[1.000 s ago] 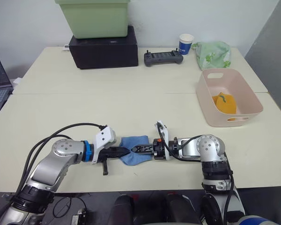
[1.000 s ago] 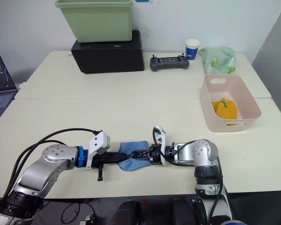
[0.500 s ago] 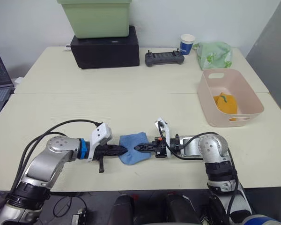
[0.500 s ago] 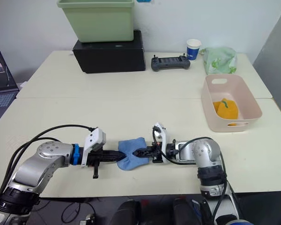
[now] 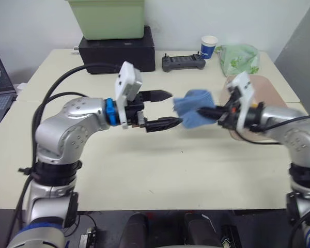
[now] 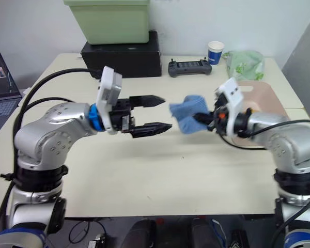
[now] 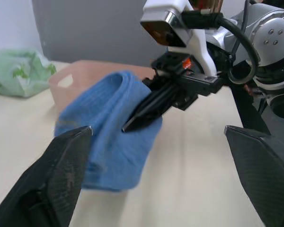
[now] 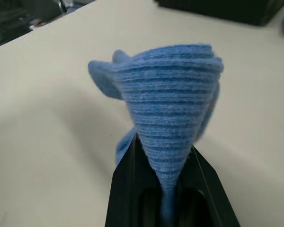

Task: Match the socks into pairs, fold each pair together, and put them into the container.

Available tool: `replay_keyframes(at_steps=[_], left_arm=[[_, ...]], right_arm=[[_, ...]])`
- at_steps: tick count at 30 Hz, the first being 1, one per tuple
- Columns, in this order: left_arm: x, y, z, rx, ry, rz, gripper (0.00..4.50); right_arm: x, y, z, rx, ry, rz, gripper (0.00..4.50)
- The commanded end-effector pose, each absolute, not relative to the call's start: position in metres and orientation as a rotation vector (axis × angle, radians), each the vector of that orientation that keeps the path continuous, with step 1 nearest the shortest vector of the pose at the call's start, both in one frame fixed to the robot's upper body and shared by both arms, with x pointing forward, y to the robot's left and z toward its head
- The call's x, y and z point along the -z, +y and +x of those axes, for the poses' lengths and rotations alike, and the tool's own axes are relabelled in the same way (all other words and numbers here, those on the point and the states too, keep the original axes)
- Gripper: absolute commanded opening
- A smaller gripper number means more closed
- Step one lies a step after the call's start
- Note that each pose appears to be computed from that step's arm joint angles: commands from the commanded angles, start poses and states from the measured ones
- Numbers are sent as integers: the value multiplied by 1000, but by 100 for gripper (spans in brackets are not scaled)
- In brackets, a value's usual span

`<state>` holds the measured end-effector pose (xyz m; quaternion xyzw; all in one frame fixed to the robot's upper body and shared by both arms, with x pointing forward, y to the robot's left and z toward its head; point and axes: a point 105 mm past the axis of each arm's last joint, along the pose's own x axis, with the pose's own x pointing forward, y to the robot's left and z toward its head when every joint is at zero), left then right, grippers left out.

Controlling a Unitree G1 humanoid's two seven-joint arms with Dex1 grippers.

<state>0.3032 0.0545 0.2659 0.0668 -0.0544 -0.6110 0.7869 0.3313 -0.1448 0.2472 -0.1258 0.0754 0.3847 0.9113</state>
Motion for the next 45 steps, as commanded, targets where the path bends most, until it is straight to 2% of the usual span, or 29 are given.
replay_keyframes(at_steps=[1, 5, 8, 10, 13, 18, 21, 25, 29, 38, 42, 45], left_arm=[[-289, 34, 312, 1262, -248, 146, 449], [-297, 7, 318, 1249, -289, 110, 449], [-298, -9, 325, 1224, -319, 140, 449], [-304, -18, 327, 1209, -355, 140, 449], [-306, -28, 316, 1269, -385, 145, 449], [-285, -28, 310, 1310, -320, 182, 449], [-265, -25, 308, 1331, -261, 274, 449], [-263, -22, 315, 1292, -240, 255, 449], [-259, -22, 314, 1296, -231, 255, 450], [-265, -19, 321, 1266, -253, 255, 450], [-264, -19, 323, 1267, -253, 258, 450], [-265, -19, 323, 1267, -255, 253, 450]], right_arm=[[-294, -191, 341, -595, 4, -536, 0], [-319, -242, 352, -365, -34, -818, 0], [-312, -279, 360, -262, 34, -1083, 0], [-294, -294, 364, -278, 118, -1199, 0], [-265, -303, 369, -324, 203, -1287, 0], [-228, -302, 379, -398, 274, -1302, 0], [-217, -297, 382, -444, 293, -1310, 0], [-203, -285, 380, -543, 326, -1249, 0], [-201, -277, 375, -638, 379, -1209, 124], [-249, -255, 364, -709, 320, -918, 440], [-271, -256, 360, -687, 298, -884, 446], [-284, -261, 366, -618, 260, -887, 446]])
